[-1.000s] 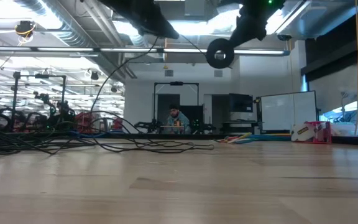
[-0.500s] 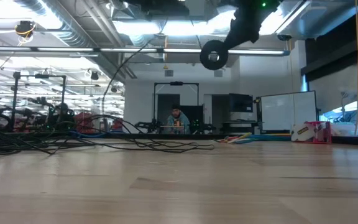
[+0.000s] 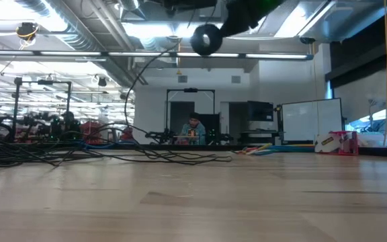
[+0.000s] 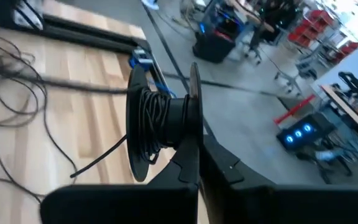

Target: Coiling cords

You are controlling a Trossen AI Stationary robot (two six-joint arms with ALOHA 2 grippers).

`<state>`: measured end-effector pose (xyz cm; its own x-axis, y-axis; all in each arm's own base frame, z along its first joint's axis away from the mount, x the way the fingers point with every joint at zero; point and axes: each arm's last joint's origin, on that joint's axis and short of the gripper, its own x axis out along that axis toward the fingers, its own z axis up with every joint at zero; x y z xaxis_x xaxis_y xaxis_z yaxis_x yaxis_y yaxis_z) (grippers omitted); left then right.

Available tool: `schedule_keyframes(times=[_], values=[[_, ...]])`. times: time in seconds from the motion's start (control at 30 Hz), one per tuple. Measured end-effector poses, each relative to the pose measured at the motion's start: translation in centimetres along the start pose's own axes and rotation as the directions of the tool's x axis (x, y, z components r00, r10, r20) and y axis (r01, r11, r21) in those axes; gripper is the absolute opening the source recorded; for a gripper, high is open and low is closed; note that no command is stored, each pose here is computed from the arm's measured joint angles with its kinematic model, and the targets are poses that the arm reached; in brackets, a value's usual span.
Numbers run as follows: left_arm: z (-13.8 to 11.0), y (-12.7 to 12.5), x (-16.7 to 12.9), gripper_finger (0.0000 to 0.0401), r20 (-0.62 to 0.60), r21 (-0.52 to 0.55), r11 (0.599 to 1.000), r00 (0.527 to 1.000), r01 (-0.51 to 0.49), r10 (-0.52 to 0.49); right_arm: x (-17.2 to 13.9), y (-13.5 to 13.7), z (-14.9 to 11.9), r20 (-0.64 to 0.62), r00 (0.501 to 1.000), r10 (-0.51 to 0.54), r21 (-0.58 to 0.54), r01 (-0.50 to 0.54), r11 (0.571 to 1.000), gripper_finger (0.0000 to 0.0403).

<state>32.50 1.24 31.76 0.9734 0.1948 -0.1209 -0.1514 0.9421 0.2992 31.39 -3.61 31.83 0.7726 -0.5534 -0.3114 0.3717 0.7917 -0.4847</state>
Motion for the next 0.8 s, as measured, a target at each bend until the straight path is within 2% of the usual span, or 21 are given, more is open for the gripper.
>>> schedule_keyframes(times=[0.27,0.67,0.8], values=[[-0.4,-0.4,0.3,0.0000,-0.014,0.060,0.998,0.999,0.036,-0.035,-0.5,-0.8,1.9,0.122,0.992,-0.001,0.059,-0.007,0.998,0.0003],[-1.0,0.3,0.7,0.0000,-0.042,0.058,0.998,0.999,0.014,-0.011,-1.9,-2.5,5.4,0.255,0.965,0.055,0.126,-0.089,0.988,0.0003],[-1.7,0.8,0.7,0.0000,-0.101,0.052,0.999,0.995,-0.006,0.011,-2.3,-2.9,6.1,0.289,0.955,0.071,0.140,-0.116,0.983,0.0003]])
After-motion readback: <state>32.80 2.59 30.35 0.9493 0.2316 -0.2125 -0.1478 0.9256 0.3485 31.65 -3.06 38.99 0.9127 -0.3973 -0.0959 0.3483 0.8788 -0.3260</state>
